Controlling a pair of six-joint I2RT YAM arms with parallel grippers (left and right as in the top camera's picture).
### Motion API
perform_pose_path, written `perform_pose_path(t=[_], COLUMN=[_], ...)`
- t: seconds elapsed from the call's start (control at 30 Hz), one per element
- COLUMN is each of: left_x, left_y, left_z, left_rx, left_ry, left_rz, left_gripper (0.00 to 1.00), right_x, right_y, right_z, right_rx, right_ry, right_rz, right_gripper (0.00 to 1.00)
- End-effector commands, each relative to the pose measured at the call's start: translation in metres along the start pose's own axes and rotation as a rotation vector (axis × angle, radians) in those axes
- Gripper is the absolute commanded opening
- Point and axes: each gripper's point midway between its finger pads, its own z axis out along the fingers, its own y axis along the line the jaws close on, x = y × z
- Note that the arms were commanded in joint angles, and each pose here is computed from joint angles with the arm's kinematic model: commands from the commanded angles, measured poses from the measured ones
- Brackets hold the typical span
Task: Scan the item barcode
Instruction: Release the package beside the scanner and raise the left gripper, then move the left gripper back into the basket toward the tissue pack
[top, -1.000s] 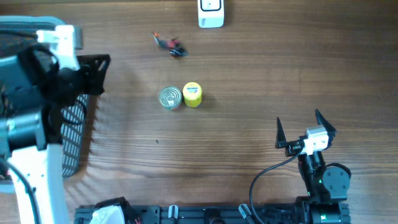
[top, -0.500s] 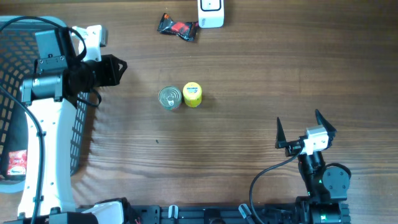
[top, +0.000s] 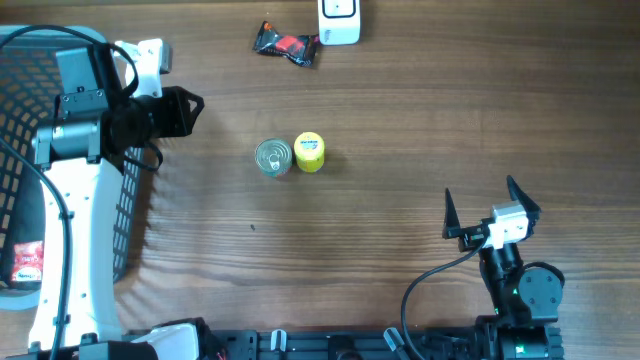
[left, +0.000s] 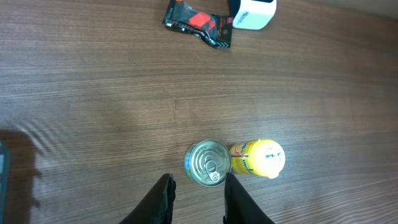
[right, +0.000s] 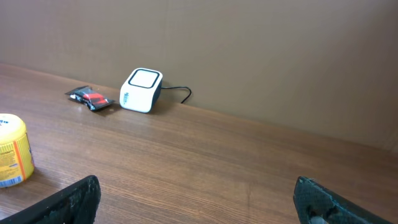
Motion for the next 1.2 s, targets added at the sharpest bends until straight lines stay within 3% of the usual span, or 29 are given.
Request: perform_pose_path(t=[0.0,0.13,0.2,0.4,0.43,0.47,0.73,0.93,1.17], left_x=[-0.006,-0.006,-0.006,-0.006,-0.006,-0.006,-0.006,-0.008,-0.035], left_y=[-0.002,-0.002,-0.002,-0.002,-0.002,-0.002,-0.002,-0.020,-0.050], left_z=[-0.002,-0.002,-0.002,-0.002,-0.002,-0.002,-0.002,-0.003,-0.008], left_rx=[-0.006,-0.006,-0.006,-0.006,-0.006,-0.005,-0.001,0.094,0.138], left_ry=[-0.015,-0.014,-0.014,-0.015,-0.014,-0.014,-0.014,-0.024,-0.109], left_rz=[0.009,0.009,0.009,0.009,0.009,0.009,0.009,0.018,0.064], left_gripper=[0.24,0.27,0.35,0.80,0.95,1.00,1.00,1.00,1.00], right_x=[0.000,0.000,0.000,0.000,0.000,0.000,0.000,0.000,0.000], right_y=[-0.001,-0.001,-0.001,-0.001,-0.001,-0.001,-0.001,-0.001,-0.001], right_z=[0.000,0.000,0.000,0.000,0.000,0.000,0.000,0.000,0.000], right_rx=[0.010,0.010,0.010,0.010,0.010,0.010,0.010,0.010,0.010], right_ry=[-0.002,-0.002,-0.002,-0.002,-0.002,-0.002,-0.002,-0.002,-0.002], right_rz=[0.018,0.018,0.018,0.018,0.018,0.018,0.018,0.018,0.018], right_gripper=[1.00,1.00,1.00,1.00,1.00,1.00,1.00,1.00,1.00])
